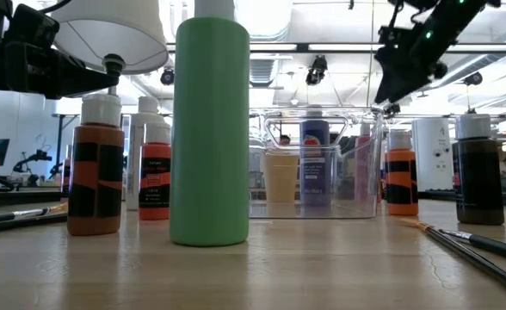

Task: Pick & Place Paint Supplies
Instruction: Put the red paint bottle into the transparent bin

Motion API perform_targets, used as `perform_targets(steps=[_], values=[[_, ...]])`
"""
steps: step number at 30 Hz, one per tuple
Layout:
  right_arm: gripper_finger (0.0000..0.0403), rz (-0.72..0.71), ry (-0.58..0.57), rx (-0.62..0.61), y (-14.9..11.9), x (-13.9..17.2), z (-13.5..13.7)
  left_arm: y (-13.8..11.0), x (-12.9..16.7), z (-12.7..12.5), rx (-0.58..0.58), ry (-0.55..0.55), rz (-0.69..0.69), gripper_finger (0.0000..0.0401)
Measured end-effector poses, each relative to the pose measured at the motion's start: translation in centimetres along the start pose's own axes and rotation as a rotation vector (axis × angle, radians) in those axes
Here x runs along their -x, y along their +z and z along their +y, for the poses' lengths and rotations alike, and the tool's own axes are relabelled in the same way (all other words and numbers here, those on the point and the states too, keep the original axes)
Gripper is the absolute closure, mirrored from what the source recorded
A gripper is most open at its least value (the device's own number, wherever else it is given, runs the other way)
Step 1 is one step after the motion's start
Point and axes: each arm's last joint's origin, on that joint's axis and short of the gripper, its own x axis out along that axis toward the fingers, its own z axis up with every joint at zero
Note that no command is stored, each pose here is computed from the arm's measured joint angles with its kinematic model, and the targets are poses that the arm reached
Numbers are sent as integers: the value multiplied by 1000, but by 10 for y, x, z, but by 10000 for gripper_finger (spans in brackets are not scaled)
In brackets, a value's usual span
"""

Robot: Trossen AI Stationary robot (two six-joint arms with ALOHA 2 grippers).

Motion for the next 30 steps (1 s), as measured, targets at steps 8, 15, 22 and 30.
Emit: perform_targets(steps=[8, 15, 22, 30], values=[[133, -28, 50, -107, -3, -23, -11, 0, 0, 0, 0, 0, 0, 378], [110, -13, 26, -154, -1, -38, -18, 0, 0, 0, 0, 0, 0, 378], [106, 5, 36, -145, 1, -55, -12, 0, 0, 0, 0, 0, 0, 378], [133, 65, 6, -133, -2, -77, -8, 0, 0, 0, 0, 0, 0, 378]])
